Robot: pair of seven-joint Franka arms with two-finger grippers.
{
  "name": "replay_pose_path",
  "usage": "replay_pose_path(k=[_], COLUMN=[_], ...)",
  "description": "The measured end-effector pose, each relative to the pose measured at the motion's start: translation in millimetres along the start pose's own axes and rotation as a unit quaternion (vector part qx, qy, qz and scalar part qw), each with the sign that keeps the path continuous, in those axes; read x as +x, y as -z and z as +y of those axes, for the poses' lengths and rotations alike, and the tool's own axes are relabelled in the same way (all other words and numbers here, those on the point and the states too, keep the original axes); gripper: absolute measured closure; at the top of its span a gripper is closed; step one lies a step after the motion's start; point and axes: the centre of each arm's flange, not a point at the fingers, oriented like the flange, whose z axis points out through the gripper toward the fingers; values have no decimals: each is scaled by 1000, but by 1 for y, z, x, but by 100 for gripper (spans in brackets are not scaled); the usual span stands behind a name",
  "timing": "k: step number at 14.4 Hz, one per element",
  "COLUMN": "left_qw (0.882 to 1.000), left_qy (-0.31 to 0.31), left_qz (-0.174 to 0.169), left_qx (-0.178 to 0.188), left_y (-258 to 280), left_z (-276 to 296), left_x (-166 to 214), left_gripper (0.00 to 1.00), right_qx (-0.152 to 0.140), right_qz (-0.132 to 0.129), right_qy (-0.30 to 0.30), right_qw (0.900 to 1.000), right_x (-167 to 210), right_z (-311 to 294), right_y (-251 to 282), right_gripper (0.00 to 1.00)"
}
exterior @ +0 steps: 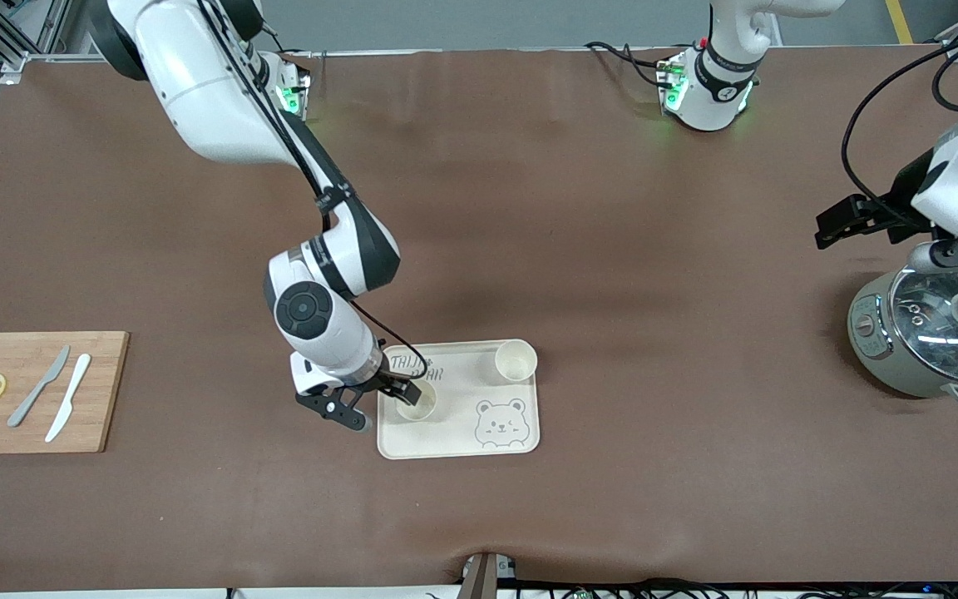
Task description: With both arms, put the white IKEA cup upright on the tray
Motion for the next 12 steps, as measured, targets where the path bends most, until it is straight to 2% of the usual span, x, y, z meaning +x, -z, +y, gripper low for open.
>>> replay_pose_path(k=[3,7,9,12], left_qw=[1000,999,999,999], left_qy=[0,1,1,0], left_qz=[17,32,33,33], left_qx=[-3,-5,-5,-5], left_y=[16,30,32,32], left_z=[0,-1,-1,0], left_x=[1,0,0,0], left_gripper=[0,0,0,0], right_qx=[-23,-5,-5,-15], right_qz=[-19,-16,-13,-16], right_qy=[4,22,47,93], right_qw=[1000,1000,999,995], right_x=[-13,-59,-76,-77], right_z=[10,52,100,201], right_y=[106,249,285,308], right_gripper=[0,0,0,0])
